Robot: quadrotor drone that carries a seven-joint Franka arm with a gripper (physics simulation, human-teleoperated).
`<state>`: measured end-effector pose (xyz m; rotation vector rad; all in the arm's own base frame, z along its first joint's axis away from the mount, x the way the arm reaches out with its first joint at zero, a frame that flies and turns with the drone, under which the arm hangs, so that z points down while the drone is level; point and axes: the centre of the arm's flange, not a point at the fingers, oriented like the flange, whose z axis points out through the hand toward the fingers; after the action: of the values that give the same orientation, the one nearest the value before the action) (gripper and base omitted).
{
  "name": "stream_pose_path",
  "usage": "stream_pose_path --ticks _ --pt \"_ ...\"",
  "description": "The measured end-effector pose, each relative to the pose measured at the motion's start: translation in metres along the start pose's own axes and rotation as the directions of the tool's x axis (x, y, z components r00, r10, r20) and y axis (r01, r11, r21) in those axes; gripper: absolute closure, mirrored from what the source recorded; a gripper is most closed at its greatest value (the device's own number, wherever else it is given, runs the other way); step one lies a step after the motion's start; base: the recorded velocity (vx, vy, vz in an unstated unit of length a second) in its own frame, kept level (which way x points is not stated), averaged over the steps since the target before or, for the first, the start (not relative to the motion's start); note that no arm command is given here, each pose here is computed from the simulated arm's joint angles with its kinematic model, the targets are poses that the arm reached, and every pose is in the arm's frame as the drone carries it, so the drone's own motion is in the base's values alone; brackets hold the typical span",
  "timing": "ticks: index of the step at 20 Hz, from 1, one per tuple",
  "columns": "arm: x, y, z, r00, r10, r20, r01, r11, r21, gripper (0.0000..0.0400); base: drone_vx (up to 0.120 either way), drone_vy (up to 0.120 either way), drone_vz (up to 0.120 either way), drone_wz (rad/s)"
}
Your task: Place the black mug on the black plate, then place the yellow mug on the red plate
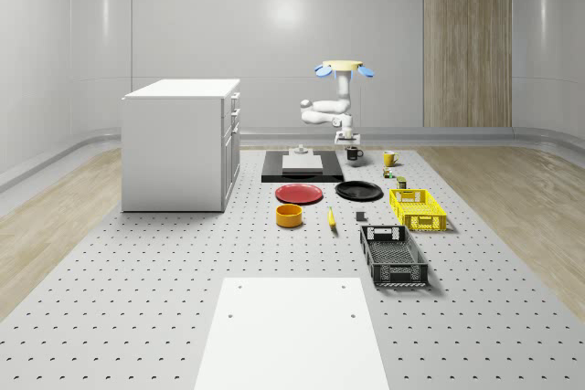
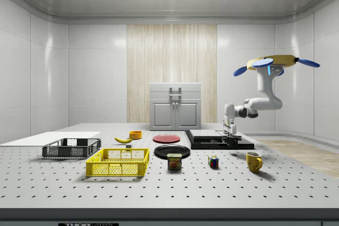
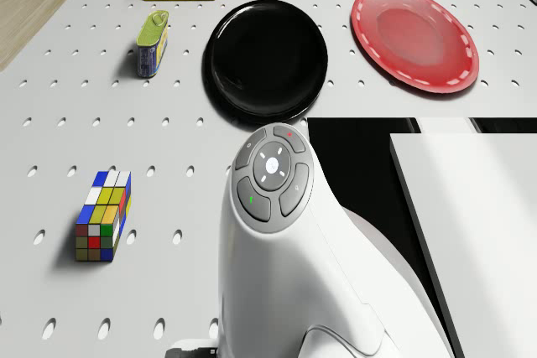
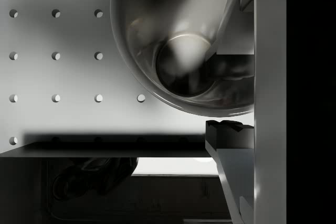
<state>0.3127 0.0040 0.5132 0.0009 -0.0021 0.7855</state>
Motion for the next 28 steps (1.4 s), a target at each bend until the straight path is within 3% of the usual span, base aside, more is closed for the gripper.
stream_pose_path --ticks 3,18,22,28 --pt "0.0 0.0 -0.005 1.0 0.0 0.0 0.0 1.0 0.0 0.029 0.08 0.0 0.107 0.0" --pt "0.0 0.0 -0.0103 1.0 0.0 0.0 0.0 1.0 0.0 0.029 0.12 0.0 0.0 0.0" --pt "0.0 0.0 -0.0104 1.0 0.0 0.0 0.0 1.0 0.0 0.029 0.12 -0.1 0.0 0.0" --pt "0.0 0.0 -0.0105 1.0 0.0 0.0 0.0 1.0 0.0 0.029 0.12 0.0 0.0 0.0"
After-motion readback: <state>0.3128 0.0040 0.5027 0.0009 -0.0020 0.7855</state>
